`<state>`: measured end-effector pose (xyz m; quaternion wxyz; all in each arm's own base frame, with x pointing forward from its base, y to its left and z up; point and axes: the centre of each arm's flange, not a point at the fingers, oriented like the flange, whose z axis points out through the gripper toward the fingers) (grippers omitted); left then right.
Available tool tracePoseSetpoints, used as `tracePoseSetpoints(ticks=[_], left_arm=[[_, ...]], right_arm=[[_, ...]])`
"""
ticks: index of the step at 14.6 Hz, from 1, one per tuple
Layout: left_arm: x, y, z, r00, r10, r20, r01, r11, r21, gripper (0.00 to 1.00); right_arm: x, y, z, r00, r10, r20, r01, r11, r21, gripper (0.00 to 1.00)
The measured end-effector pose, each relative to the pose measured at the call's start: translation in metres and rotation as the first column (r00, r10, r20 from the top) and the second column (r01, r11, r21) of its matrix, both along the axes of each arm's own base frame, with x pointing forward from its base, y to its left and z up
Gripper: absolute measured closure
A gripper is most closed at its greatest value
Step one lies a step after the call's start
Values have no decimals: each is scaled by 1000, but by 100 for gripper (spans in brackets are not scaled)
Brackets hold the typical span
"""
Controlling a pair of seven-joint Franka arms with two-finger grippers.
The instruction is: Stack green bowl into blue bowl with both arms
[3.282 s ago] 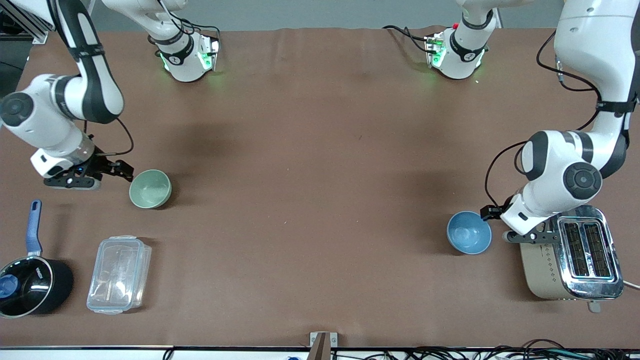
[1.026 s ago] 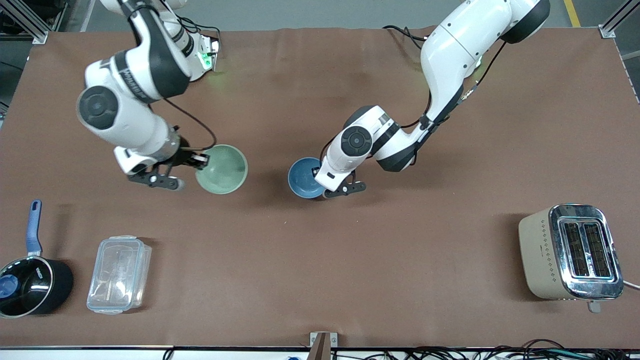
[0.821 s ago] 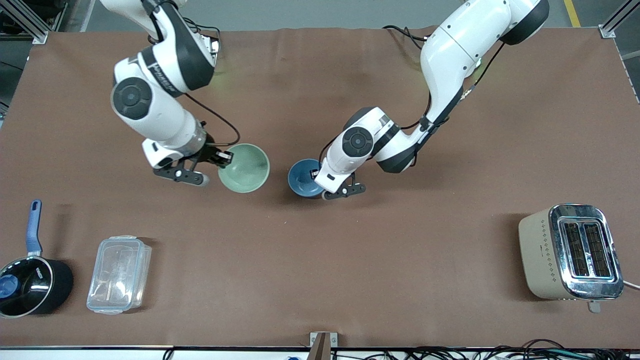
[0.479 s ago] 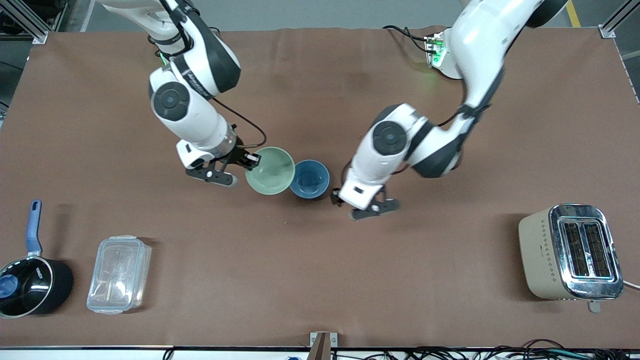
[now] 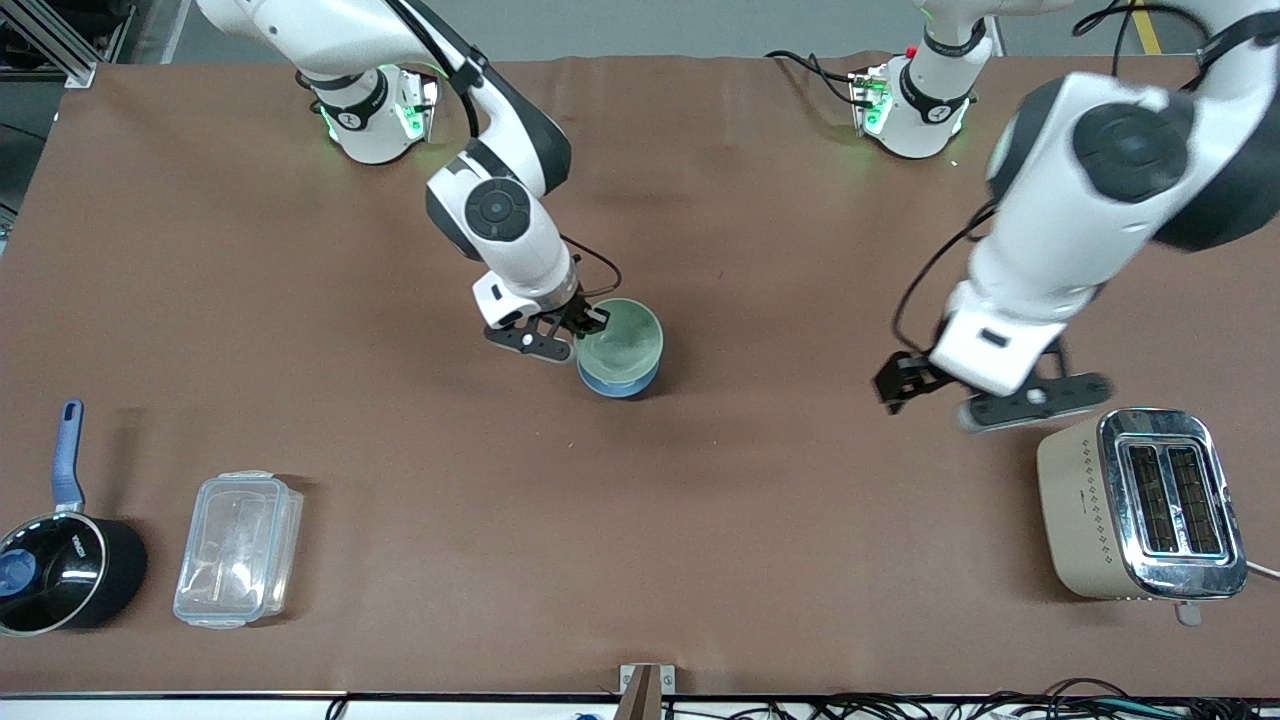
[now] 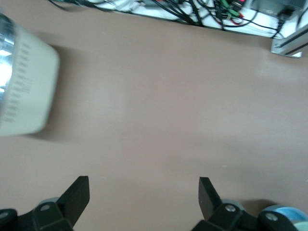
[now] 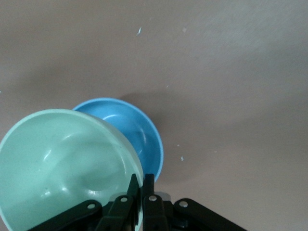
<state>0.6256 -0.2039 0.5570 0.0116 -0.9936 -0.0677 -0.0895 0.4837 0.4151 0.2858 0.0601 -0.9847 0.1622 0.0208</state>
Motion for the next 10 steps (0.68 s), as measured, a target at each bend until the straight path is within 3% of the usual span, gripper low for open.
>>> tracePoseSetpoints(ticks=[7, 10], left_arm=[[-53, 79, 86, 980, -178, -91, 182, 983, 34, 0], [-72, 116, 100, 972, -189, -138, 194, 981, 23, 0]], right_arm=[[-7, 7, -33, 1000, -5, 1, 5, 999, -44, 95], [-4, 4, -33, 1000, -12, 9, 12, 999, -50, 95]])
